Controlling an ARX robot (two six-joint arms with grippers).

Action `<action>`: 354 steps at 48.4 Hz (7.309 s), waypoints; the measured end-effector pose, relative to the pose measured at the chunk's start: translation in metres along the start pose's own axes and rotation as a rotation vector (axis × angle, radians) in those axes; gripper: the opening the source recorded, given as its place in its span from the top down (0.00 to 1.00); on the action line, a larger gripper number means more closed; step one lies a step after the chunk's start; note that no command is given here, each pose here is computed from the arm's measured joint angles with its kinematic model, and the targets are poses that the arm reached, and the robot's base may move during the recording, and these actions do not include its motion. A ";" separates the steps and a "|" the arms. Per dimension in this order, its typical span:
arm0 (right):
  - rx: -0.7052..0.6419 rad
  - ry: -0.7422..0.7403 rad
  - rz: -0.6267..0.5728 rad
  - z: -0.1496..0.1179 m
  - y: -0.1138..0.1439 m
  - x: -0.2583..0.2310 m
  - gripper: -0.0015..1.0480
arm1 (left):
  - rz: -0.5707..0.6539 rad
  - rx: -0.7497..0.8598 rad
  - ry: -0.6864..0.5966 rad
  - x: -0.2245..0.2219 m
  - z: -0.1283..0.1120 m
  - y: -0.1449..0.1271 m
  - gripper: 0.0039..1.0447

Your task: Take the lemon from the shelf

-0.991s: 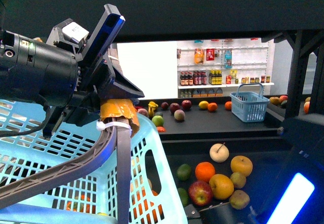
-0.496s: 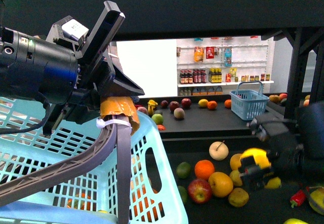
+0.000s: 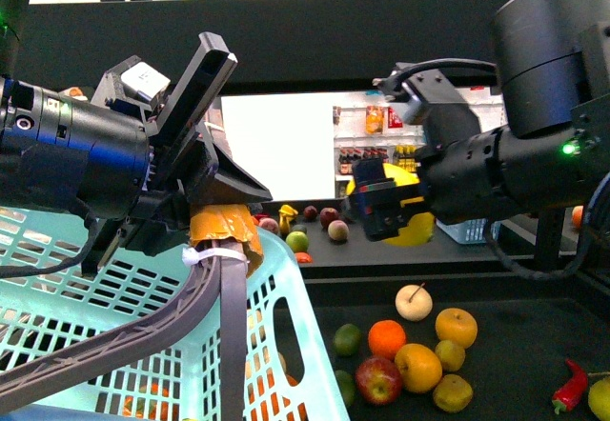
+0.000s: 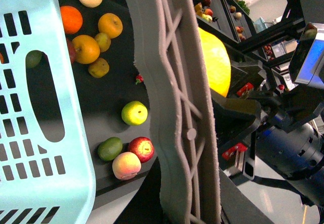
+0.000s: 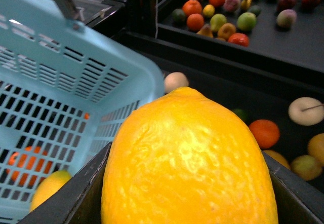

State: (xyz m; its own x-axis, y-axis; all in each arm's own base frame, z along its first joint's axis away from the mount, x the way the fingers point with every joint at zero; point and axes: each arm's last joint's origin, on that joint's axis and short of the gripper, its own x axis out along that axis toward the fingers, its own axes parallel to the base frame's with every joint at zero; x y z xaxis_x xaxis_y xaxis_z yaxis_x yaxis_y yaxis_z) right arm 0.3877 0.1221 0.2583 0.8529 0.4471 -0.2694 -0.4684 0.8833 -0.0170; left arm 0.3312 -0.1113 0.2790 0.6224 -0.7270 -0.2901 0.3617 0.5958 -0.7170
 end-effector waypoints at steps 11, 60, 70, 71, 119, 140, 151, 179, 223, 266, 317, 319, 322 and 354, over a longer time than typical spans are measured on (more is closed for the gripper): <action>0.035 0.044 0.066 -0.009 0.026 0.022 0.33 | 0.000 0.000 0.000 0.000 0.000 0.000 0.91; 0.090 0.061 0.015 -0.011 0.029 0.045 0.07 | 0.006 -0.009 0.002 0.000 -0.001 0.001 0.91; 0.076 -0.088 -0.268 0.010 -0.041 -0.033 0.07 | 0.005 -0.009 0.004 0.000 -0.002 0.002 0.91; 0.069 -0.103 -0.298 0.011 -0.045 -0.042 0.07 | 0.004 -0.010 0.004 0.000 -0.002 0.002 0.91; 0.085 -0.249 -0.468 -0.135 0.042 -0.280 0.57 | 0.004 -0.009 0.005 0.001 -0.002 0.002 0.91; 0.088 -0.256 -0.479 -0.157 0.029 -0.281 0.98 | 0.004 -0.010 0.006 0.001 -0.002 0.002 0.91; 0.088 -0.257 -0.481 -0.164 0.030 -0.279 0.98 | 0.004 -0.009 0.006 0.001 -0.002 0.002 0.91; 0.084 -0.270 -0.480 -0.171 0.030 -0.278 0.74 | 0.004 -0.009 0.006 0.001 -0.002 0.002 0.91; 0.084 -0.270 -0.480 -0.171 0.030 -0.278 0.07 | 0.203 -0.272 -0.567 -0.072 0.043 0.056 0.91; 0.084 -0.270 -0.480 -0.171 0.030 -0.278 0.07 | 0.057 -0.509 -1.367 -0.179 0.130 0.197 0.91; 0.084 -0.270 -0.480 -0.171 0.030 -0.278 0.07 | 0.008 -0.464 -1.276 -0.197 0.113 0.279 0.75; 0.084 -0.270 -0.480 -0.171 0.030 -0.278 0.07 | 0.013 -0.456 -1.272 -0.197 0.112 0.279 0.70; 0.084 -0.270 -0.480 -0.171 0.030 -0.278 0.07 | 0.032 -0.452 -1.260 -0.196 0.107 0.281 0.58; 0.084 -0.270 -0.480 -0.171 0.030 -0.278 0.07 | 0.349 -0.416 -0.985 -0.225 0.062 0.180 0.07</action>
State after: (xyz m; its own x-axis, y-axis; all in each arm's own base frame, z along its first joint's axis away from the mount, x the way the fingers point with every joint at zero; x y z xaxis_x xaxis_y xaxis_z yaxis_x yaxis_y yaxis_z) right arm 0.0971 0.0002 0.1678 1.0000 0.0019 0.0067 -0.0019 1.0000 0.0029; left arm 0.2997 0.1806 0.2549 0.9878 0.1541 -0.0211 -0.0847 0.4196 -0.9037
